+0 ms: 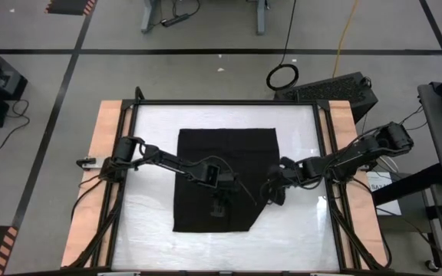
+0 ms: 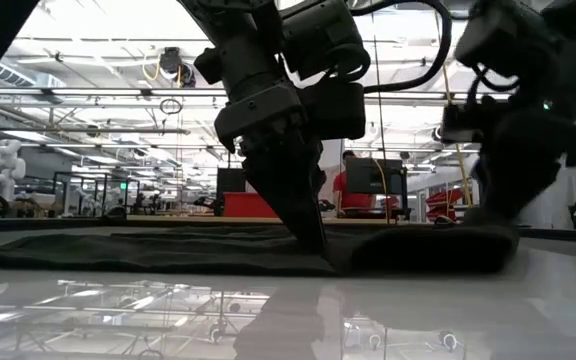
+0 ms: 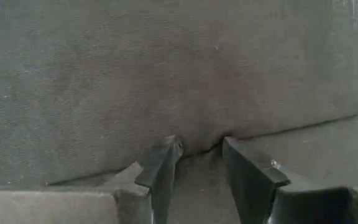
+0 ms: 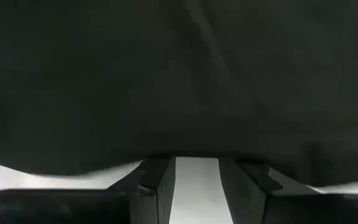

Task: Roll towel into tight, uniform cylinder
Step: Fold the black towel

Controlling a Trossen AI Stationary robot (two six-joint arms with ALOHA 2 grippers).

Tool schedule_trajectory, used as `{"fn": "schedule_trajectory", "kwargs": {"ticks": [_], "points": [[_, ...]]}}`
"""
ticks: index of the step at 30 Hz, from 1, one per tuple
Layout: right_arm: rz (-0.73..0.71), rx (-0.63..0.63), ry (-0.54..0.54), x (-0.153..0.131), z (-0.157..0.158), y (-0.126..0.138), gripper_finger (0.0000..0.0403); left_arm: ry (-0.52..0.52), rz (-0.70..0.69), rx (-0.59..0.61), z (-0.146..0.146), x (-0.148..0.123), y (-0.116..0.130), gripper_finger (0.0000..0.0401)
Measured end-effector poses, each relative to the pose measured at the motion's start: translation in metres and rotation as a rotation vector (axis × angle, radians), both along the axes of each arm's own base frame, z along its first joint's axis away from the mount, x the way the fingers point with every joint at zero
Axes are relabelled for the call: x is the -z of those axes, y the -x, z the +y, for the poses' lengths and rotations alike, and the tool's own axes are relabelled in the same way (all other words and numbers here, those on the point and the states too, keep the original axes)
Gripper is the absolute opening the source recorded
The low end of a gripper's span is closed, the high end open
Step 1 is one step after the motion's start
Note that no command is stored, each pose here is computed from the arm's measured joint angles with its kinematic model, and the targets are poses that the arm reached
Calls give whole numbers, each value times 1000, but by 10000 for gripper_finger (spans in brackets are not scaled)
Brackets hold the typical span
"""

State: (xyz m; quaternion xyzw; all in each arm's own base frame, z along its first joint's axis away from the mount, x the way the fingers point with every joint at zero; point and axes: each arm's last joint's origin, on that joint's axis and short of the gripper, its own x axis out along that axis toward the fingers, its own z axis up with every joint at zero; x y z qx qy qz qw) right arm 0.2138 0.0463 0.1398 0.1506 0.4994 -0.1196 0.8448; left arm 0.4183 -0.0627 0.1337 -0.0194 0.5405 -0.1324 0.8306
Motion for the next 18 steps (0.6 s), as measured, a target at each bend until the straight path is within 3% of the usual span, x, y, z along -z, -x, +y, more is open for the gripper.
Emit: {"fn": "schedule_trajectory", "kwargs": {"ticks": [8, 14, 18], "points": [[-231, -159, -230, -15, 12, -20, 114, -2, 13, -14, 6, 1, 0, 143], [-288, -159, -245, -20, 11, -25, 114, -4, 27, -30, 13, 1, 1, 143], [-292, -92, -241, -21, -2, -28, 114, -18, 34, 9, 13, 2, 2, 143]]}}
